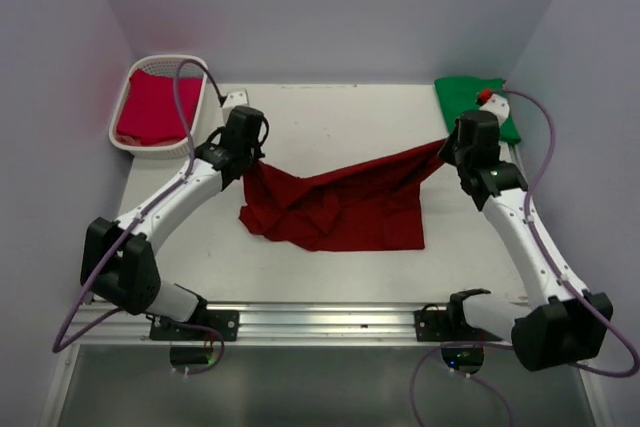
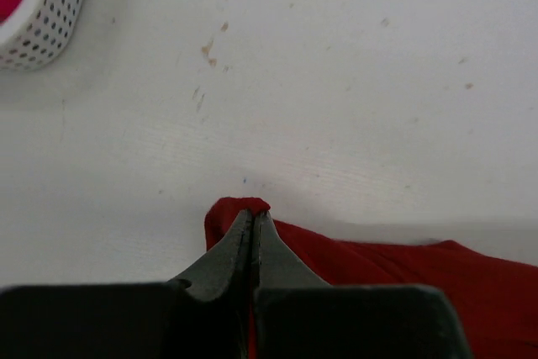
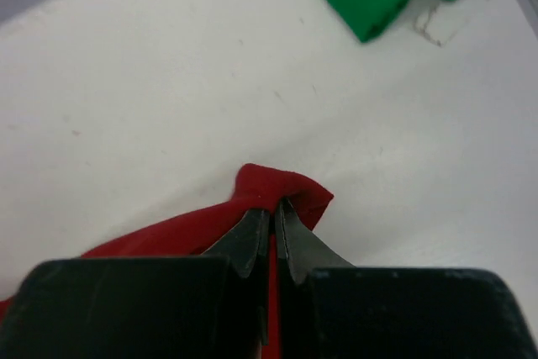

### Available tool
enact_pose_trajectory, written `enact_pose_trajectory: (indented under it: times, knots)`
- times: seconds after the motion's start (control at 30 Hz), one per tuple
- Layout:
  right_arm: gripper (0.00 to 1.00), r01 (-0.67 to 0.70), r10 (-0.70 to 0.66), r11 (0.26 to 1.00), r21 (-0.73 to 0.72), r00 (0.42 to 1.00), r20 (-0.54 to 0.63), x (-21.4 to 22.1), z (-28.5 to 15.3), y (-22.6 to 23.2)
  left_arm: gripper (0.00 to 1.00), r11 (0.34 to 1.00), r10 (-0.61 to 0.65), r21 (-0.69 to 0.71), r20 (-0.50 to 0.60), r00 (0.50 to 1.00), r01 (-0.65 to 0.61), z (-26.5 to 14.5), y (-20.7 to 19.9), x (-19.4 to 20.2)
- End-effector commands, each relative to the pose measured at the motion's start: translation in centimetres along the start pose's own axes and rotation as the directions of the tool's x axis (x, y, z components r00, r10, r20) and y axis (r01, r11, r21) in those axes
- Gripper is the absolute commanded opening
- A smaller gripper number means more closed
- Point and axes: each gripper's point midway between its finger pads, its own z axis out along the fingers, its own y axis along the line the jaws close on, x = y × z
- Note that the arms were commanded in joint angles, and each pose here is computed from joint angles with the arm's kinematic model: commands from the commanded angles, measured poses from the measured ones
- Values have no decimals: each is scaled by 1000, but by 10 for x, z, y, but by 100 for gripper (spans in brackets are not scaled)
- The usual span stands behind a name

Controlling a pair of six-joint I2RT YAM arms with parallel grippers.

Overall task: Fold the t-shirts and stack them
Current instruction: Flatten the tshirt out

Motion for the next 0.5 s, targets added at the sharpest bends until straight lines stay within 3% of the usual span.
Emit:
enact_pose_trajectory:
  times: [0.0,0.07,0.23,0.47]
  knots:
    - [0,-6,27,992,-129,985,168,-66,-58,17,0,994,-63,101,233,970,40,-71,-20,-87]
    - [0,-13,58,982,-189,971,233,-88,-89,21,0,991,-90,123,309,947,54,-107,-18,-114]
    - [0,34,84,933,-359,947,311,-112,-148,36,0,955,-161,293,388,907,45,-183,-33,-140]
    - [0,156,93,839,-521,903,420,-125,-226,44,0,824,-295,564,503,813,-50,-293,-14,-162]
